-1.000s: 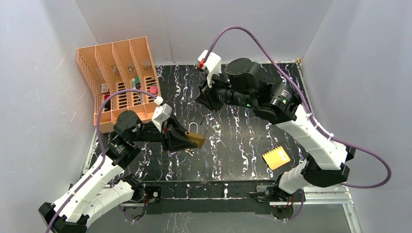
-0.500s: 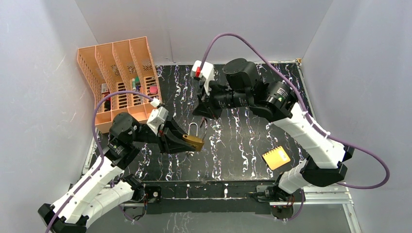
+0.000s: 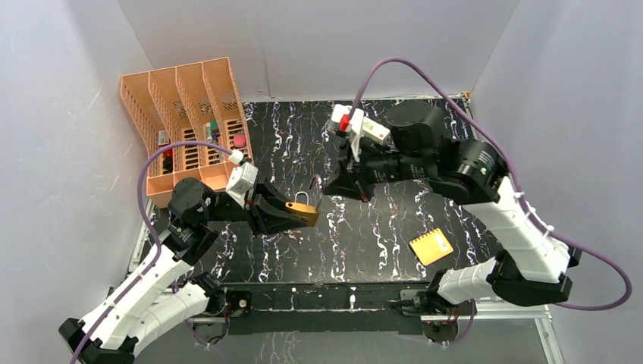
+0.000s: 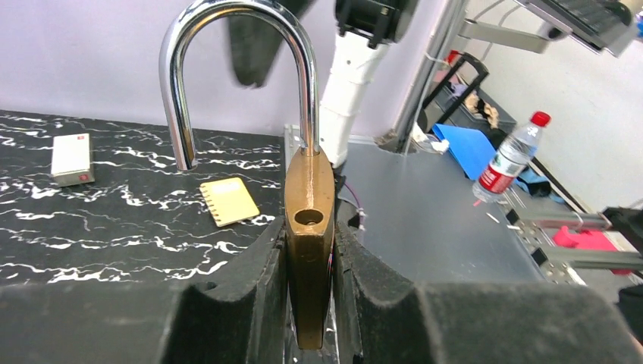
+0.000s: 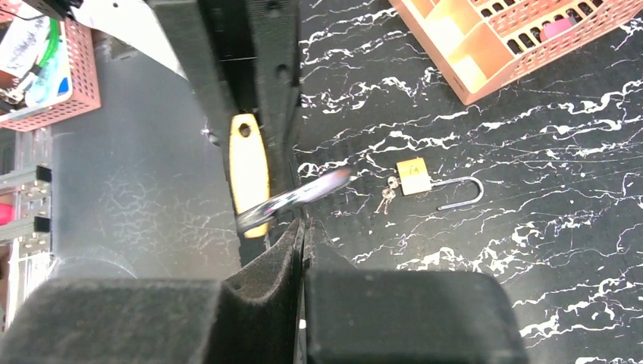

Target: Unlock with the key

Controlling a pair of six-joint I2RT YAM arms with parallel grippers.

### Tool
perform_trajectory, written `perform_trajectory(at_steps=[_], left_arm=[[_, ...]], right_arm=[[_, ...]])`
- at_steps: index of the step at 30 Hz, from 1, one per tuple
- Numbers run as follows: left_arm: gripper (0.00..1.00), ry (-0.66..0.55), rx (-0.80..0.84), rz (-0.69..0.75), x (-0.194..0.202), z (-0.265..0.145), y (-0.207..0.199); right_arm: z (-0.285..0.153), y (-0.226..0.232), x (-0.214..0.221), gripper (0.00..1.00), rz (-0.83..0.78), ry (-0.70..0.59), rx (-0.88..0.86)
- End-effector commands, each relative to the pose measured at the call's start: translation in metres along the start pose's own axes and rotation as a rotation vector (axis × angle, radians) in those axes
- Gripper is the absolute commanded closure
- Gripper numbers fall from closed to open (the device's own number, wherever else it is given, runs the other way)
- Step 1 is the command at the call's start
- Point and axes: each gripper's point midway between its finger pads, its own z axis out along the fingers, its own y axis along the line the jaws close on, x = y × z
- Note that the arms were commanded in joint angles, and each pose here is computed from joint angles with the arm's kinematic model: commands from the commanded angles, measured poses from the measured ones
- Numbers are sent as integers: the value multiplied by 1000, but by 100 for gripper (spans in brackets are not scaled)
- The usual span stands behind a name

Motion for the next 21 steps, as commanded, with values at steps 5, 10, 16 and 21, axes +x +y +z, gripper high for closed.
perform_trajectory(at_steps=[5,10,16,21], left_arm=[[100,-71,65,54,-38,7,-11],[100,-48,132,0,-35,4,-27],[100,-77,224,-53,-51,0,-56],[100,-147,296,-59,-85,-3,-87]], right_arm=[[-39,-28,-14,65,45,-150,266],[-55,6,-43,36,-124,-339,109],[-74,52,-64,29,-456,-524,-95],[-66,73,-76,20,-518,-541,-247]])
